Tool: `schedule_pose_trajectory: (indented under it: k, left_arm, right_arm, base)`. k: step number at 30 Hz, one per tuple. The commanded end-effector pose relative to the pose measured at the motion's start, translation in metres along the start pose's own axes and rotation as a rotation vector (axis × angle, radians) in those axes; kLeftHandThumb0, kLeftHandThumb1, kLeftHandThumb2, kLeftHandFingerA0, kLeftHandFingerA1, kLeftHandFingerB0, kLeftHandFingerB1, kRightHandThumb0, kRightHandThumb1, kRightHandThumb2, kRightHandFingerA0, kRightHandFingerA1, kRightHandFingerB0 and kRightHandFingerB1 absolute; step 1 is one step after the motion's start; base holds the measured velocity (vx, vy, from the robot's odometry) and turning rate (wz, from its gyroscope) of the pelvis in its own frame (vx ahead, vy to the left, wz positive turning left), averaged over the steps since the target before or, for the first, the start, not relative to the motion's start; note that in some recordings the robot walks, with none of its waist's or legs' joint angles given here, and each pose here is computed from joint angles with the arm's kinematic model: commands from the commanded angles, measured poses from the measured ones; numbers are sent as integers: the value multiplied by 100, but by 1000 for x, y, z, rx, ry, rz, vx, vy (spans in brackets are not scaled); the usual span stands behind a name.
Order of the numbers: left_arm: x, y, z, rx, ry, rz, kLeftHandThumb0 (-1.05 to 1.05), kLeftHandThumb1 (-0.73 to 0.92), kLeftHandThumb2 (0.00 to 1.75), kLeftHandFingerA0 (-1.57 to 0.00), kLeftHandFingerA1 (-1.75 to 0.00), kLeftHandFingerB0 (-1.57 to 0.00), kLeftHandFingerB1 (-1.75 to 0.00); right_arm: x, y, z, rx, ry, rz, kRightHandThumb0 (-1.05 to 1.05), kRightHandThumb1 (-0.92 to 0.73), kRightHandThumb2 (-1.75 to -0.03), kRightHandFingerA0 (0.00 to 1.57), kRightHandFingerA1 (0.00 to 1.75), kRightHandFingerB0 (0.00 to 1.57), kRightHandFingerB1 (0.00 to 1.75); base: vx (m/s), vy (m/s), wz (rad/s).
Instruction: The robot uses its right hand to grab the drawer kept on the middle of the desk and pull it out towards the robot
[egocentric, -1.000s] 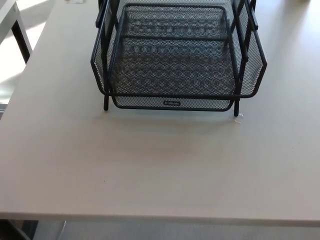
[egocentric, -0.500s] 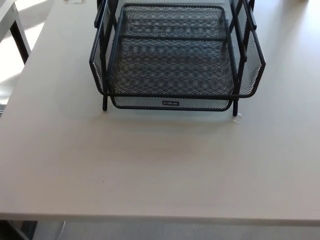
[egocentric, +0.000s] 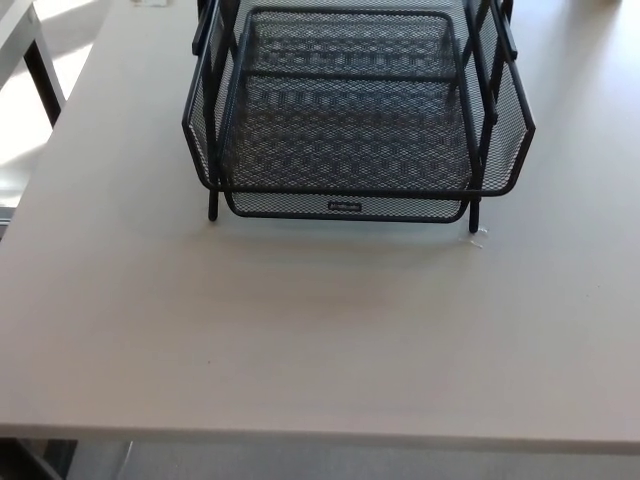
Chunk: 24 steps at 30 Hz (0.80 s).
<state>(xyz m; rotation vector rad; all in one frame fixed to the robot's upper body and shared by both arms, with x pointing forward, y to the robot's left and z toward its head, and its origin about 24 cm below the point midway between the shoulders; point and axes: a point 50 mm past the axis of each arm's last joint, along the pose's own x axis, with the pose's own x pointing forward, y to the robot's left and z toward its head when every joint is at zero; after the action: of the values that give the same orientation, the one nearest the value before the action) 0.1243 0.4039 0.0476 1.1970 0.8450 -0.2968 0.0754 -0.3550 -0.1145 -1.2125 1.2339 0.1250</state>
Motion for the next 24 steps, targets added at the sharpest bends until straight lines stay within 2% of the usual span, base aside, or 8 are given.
schedule_pose_trajectory:
  k: [1, 13, 14, 17, 18, 22, 23, 24]
  left_arm:
    - [1, 2, -7, 0, 69, -26, -37, 73, 61, -52, -89, -47, -61]
    - [-5, 3, -2, -5, 66, -26, -29, 73, 62, -53, -73, -48, -48]
    - [0, 2, -5, 29, 76, -29, -38, 73, 61, -53, -88, -47, -61]
    - [0, 2, -5, 29, 65, -28, -36, 72, 61, -54, -87, -48, -60]
    - [-5, 3, -1, -10, 59, -33, -34, 73, 61, -52, -94, -49, -66]
    - [-5, 3, -3, -11, 64, -24, -36, 74, 61, -52, -92, -48, -65]
    - [-4, 3, -4, -20, 67, -24, -34, 73, 62, -51, -86, -49, -63]
    - [-2, 3, -5, -11, 74, -29, -35, 74, 62, -50, -84, -47, -58]
  right_arm:
    - [-1, -4, -14, 18, 38, 59, -62, -70, -61, 35, 76, 38, 44]
    - [-1, -5, -14, 18, 37, 63, -62, -70, -61, 35, 76, 38, 44]
    - [-1, -5, -14, 18, 37, 63, -62, -70, -61, 35, 76, 38, 44]
    - [-1, -5, -14, 18, 37, 64, -62, -70, -61, 35, 76, 38, 44]
    - [-2, -2, -20, 486, 135, 38, -63, -73, -62, 38, 58, 47, 46]
    - [-2, -1, -21, 546, 145, 36, -63, -73, -62, 38, 58, 47, 46]
    - [-1, -4, -19, 276, 116, 54, -70, -77, -62, 35, 90, 31, 60]
    - [2, -10, -9, 138, 62, 139, -66, -72, -62, 54, 53, 55, 39]
  base:
    - [0, 0, 0]
    - [0, 0, 0]
    - [0, 0, 0]
    - [0, 0, 0]
    - [0, 0, 0]
    - [0, 0, 0]
    - [0, 0, 0]
    - [0, 0, 0]
